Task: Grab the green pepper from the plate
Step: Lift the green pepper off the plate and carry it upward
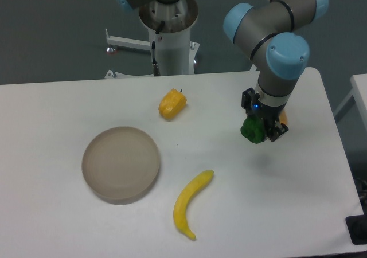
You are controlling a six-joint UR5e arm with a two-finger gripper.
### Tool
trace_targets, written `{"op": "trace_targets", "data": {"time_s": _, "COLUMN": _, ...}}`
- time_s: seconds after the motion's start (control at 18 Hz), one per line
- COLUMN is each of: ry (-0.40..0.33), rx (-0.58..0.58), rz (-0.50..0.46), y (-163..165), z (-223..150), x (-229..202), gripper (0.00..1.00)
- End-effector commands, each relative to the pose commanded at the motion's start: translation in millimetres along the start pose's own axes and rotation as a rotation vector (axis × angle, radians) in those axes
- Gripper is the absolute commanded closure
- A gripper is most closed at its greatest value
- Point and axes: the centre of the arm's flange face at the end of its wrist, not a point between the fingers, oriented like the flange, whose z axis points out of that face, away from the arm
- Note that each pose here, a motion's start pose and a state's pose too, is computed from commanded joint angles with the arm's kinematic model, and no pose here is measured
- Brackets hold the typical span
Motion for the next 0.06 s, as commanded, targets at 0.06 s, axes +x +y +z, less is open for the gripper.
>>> {"op": "trace_targets", "data": {"time_s": 0.06, "ry": 0.000, "rx": 0.000, "rz": -0.002, "y": 0.0, "z": 0.0, "x": 0.0, "gripper": 0.66}}
